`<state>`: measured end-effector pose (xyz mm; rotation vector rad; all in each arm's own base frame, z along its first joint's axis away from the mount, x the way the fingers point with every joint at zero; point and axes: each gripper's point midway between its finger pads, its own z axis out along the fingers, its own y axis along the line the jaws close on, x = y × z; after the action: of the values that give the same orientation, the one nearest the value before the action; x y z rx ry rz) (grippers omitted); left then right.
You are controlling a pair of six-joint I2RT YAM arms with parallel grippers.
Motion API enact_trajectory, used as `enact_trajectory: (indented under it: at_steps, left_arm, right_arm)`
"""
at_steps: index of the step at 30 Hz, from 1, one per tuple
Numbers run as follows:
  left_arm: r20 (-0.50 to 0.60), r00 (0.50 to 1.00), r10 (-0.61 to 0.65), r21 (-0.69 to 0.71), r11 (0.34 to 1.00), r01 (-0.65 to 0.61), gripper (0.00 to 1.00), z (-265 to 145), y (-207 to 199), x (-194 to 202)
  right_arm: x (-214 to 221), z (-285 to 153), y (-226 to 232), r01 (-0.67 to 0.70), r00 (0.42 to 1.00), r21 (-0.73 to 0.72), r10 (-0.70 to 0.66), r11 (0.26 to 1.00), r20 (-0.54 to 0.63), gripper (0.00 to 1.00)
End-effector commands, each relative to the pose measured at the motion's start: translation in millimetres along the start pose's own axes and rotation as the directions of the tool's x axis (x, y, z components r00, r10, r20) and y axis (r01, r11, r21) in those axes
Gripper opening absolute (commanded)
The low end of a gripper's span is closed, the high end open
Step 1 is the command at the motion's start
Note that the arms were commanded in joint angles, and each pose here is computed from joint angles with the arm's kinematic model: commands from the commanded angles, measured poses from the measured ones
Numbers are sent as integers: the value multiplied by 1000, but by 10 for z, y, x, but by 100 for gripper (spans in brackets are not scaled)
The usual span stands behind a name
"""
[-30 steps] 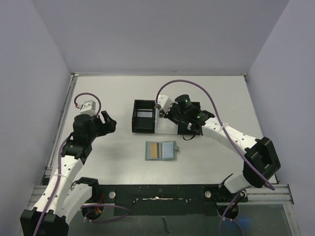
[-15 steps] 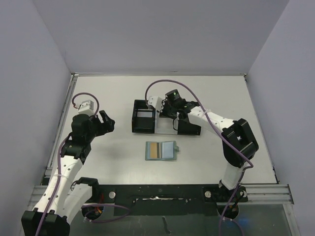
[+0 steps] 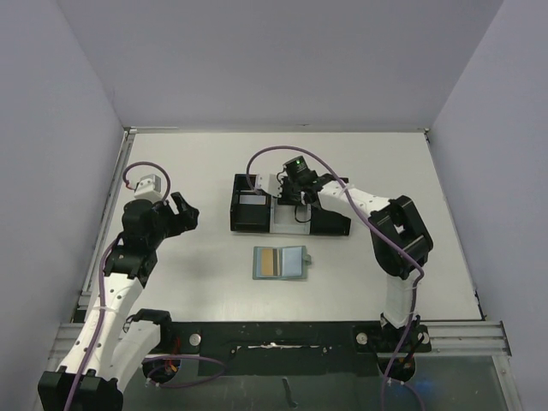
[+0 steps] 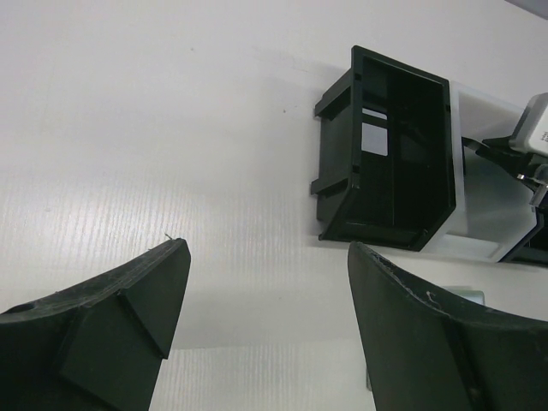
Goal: Take the credit cards out of the card holder
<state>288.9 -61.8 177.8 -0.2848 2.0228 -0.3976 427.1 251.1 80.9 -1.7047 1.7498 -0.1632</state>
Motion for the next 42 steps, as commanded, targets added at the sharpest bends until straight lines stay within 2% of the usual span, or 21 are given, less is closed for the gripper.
enact_trajectory:
  at_steps: [1,8,14,16,18,20,28,33,42]
  left_arm:
    - [59,998,6,45,999,-9,73,-9,-91,-157]
    - [52,999,6,52,999,-9,74,-2,-102,-143]
    - [48,999,7,53,999,-10,73,6,-103,-131]
    - [47,999,6,53,999,-9,73,6,-103,-131]
    - [47,999,7,53,999,-9,73,7,-102,-129]
    - [46,999,6,51,999,-9,73,9,-98,-128]
    - [38,999,6,51,999,-8,74,26,-96,-115]
    - [31,1000,8,53,999,-9,74,35,-101,-103]
    - [21,1000,9,61,998,-10,73,47,-112,-88]
  right_arm:
    - [-77,21,-254,42,999,79,-44,996,30,4]
    - [25,179,-198,40,999,117,-42,992,17,9]
    - [180,286,-38,40,999,91,-39,995,-13,15]
    - [171,283,-23,19,1000,85,-19,996,-9,23]
    - [166,266,-1,-2,1000,72,1,997,2,26]
    - [131,245,7,-38,999,63,37,997,24,32]
    - [50,156,-99,-112,992,93,106,989,64,39]
    - [-131,-20,-284,-164,978,153,141,974,152,41]
    - [-380,-644,-621,-272,932,291,175,917,319,48]
